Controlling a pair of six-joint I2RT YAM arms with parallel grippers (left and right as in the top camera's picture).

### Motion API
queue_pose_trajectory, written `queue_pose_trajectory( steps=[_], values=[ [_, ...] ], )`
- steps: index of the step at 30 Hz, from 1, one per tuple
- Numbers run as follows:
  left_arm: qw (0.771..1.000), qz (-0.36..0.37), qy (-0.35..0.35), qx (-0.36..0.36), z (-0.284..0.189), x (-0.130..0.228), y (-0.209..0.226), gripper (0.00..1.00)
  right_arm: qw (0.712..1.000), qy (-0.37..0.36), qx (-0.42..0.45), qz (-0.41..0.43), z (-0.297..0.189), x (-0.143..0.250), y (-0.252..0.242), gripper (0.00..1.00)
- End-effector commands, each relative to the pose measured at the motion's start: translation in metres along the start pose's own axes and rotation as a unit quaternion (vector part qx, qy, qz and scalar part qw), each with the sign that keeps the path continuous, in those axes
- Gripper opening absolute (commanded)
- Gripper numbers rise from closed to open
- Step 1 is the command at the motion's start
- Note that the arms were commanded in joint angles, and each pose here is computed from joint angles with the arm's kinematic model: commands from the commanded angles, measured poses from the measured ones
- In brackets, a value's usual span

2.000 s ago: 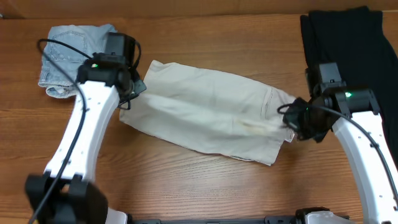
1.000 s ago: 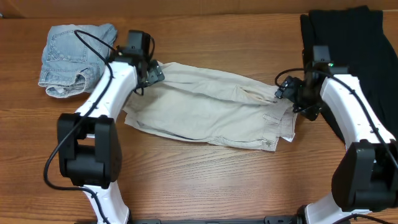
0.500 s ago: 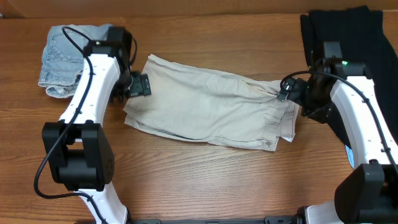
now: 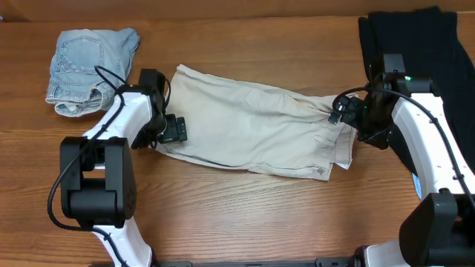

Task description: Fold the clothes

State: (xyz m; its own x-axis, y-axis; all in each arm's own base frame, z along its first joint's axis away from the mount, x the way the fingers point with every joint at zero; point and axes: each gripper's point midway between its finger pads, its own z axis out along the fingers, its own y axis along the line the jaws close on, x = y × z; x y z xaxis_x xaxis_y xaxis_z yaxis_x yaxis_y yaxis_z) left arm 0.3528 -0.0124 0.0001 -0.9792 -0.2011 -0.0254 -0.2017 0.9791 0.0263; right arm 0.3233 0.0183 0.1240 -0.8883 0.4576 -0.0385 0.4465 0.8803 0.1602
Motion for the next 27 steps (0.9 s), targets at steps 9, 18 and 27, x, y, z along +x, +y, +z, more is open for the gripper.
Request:
queue_pose_trajectory(
  steps=[9, 18, 27],
  values=[
    [0.995, -0.097, 0.015, -0.032, 0.023, 0.025, 0.017, 0.23, 0.999, -0.011, -0.018, -0.05, 0.003, 0.008, 0.031, 1.0],
    [0.971, -0.191, 0.132, -0.049, 0.015, 0.077, 0.046, 0.24, 0.995, -0.064, -0.049, -0.06, 0.001, -0.017, 0.051, 1.0],
    [0.973, -0.171, 0.146, -0.048, -0.001, 0.075, 0.045, 0.77, 0.993, -0.057, -0.063, -0.078, 0.034, -0.029, 0.071, 0.12]
  ],
)
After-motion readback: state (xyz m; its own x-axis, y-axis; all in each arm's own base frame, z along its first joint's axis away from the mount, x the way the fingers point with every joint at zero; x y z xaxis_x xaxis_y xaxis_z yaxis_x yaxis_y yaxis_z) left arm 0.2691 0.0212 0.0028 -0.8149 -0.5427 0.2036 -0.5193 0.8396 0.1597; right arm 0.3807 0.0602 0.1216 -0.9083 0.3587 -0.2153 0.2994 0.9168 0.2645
